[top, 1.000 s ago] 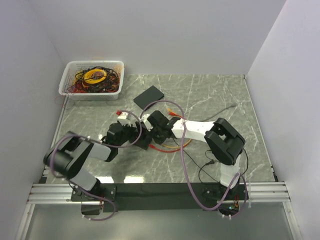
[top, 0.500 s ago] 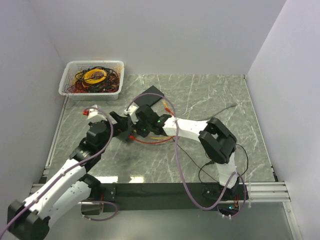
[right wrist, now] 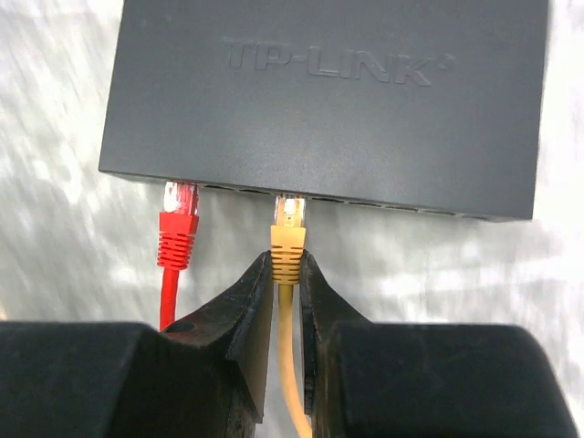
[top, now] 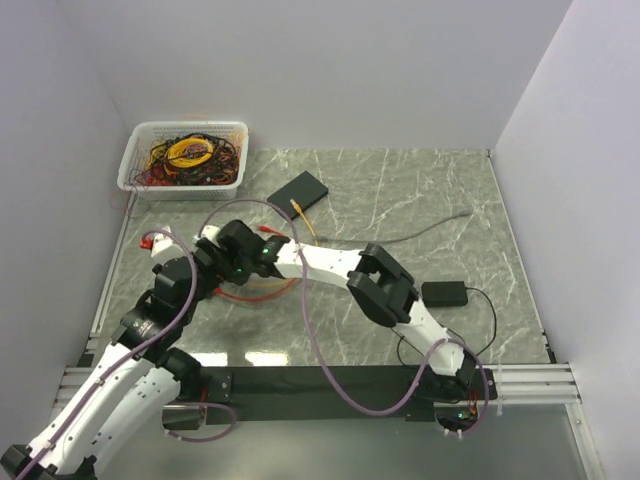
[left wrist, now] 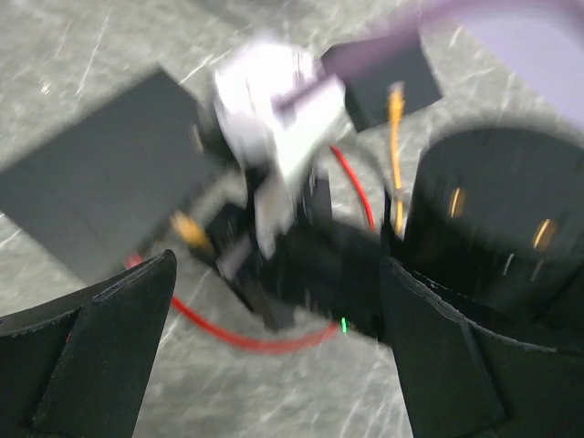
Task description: Insert the plug into the switch port
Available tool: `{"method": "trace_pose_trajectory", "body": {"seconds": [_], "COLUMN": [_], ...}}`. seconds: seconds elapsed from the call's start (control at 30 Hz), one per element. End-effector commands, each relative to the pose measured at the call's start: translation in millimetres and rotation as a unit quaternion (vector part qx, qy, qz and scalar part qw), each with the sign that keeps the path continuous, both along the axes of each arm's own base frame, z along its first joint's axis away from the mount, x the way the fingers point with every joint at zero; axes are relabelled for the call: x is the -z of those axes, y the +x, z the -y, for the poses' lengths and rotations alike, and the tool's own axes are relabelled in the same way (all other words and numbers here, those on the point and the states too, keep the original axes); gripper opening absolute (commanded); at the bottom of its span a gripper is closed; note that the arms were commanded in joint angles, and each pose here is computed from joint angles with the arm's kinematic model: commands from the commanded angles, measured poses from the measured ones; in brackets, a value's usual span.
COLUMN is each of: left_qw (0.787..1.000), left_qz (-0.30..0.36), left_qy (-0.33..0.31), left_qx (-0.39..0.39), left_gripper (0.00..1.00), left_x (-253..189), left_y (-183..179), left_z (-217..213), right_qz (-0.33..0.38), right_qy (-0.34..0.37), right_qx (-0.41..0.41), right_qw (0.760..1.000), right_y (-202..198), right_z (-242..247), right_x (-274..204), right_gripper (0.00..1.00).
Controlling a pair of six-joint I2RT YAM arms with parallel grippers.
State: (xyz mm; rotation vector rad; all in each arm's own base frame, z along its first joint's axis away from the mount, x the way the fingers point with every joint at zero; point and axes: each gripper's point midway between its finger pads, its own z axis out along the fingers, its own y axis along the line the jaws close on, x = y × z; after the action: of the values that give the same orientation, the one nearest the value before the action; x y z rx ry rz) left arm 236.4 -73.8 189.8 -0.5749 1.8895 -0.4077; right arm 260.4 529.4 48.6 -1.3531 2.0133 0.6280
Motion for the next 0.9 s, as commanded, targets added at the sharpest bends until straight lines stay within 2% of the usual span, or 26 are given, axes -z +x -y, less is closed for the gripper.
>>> {"method": "trace_pose_trajectory", "body": {"seconds": [0.0,0.2,0.4,0.53,0.7,0.77,0.8,0.87], "left_qw": [0.999,0.999,1.000,1.000,1.000,1.000,1.000,1.000], "left_qz": [0.023,0.029,0.022,0.023,0.012,0.009,0.007,0.005], "left_qy": [-0.026,-0.018,-0.010,-0.011,0.001,0.004,0.005,0.007], "left_qx": [0.010,0.009,0.005,0.002,-0.005,-0.005,-0.006,-0.006], "left_gripper": [0.99,0.99,0.99,0.99,0.99,0.99,0.99,0.99], "left_x": [-26,-42,-43,-44,-37,-36,-36,-34], "left_y": [0,-2,-3,-3,0,1,2,3], "left_z": [7,3,0,0,-2,-2,-1,-1], "right_qz": [0.024,0.025,0.018,-0.004,-0.018,-0.018,-0.019,-0.015], "right_qy": [0.062,0.116,0.169,0.178,0.157,0.143,0.137,0.122], "right_qx": [-0.026,-0.039,-0.049,-0.059,-0.084,-0.072,-0.062,-0.032], "right_qw": [0.997,0.992,0.984,0.982,0.984,0.987,0.988,0.992], "right_y": [0,-2,-10,-26,-65,-66,-64,-54], "right_z": [-51,-97,-120,-126,-135,-132,-129,-119], "right_x": [-43,-62,-77,-73,-45,-33,-27,-18], "right_gripper": [0.00,0.00,0.04,0.04,0.05,0.09,0.17,0.25]}}
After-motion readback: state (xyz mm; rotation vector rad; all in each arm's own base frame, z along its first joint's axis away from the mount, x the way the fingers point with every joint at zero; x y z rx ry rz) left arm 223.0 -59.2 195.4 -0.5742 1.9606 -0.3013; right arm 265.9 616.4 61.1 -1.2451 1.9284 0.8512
